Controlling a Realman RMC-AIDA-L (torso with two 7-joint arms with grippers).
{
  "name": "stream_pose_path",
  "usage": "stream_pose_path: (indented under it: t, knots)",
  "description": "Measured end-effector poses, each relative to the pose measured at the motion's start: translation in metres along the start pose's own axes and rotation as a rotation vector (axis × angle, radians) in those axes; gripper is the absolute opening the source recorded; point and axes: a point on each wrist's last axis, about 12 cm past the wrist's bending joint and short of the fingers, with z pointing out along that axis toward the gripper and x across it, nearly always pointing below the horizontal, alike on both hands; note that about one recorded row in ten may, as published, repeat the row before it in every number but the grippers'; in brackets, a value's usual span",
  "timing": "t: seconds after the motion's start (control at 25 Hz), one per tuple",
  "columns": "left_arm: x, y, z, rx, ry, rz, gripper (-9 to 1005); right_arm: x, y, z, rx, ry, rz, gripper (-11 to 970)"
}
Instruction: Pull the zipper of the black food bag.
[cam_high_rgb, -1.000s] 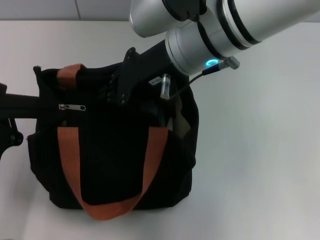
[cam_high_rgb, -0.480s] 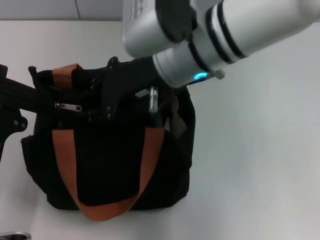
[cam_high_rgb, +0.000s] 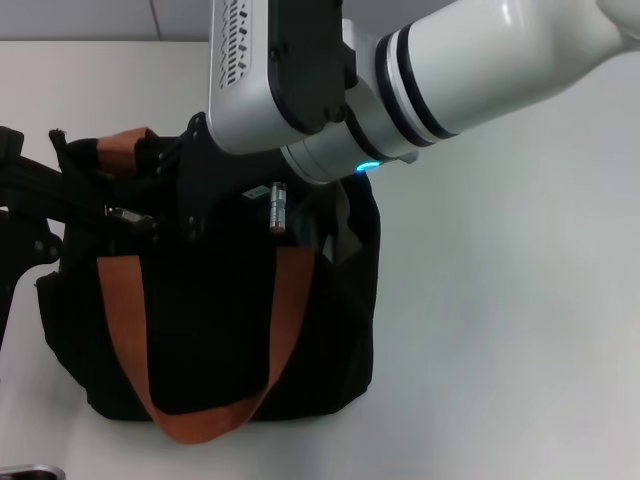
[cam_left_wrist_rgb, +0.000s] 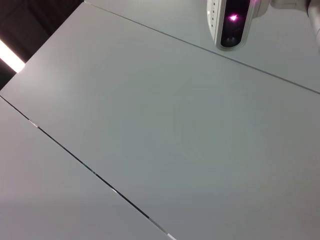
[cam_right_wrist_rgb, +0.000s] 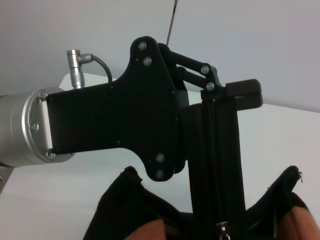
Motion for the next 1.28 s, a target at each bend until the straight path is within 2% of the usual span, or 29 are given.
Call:
stream_pose_path:
  t: [0.36, 0.64, 0.88, 1.0, 1.16, 1.28]
  knots:
    - [-0.001, -0.001, 0.003, 0.002, -0.016, -0.006, 14, 0.0, -0.002, 0.002, 0.016, -0.005, 0.012, 334]
    - [0.0, -0.002, 0.005, 0.005, -0.022, -0.005, 13, -0.004, 0.006, 0.0, -0.04, -0.007, 0.026, 323]
    - [0.0, -0.002, 0.006, 0.007, -0.025, -0.008, 14, -0.005, 0.005, -0.001, -0.039, -0.007, 0.024, 418]
    - [0.0, -0.002, 0.007, 0.005, -0.026, -0.007, 14, -0.005, 0.005, -0.008, -0.033, -0.019, 0.028, 465]
    - [0.0, -0.002, 0.006, 0.005, -0.024, -0.007, 14, 0.002, -0.007, -0.033, 0.014, -0.041, 0.077, 464]
    - [0.003, -0.005, 0.001, 0.048, 0.018, -0.002, 14, 0.004, -0.01, -0.039, 0.021, -0.047, 0.094, 460]
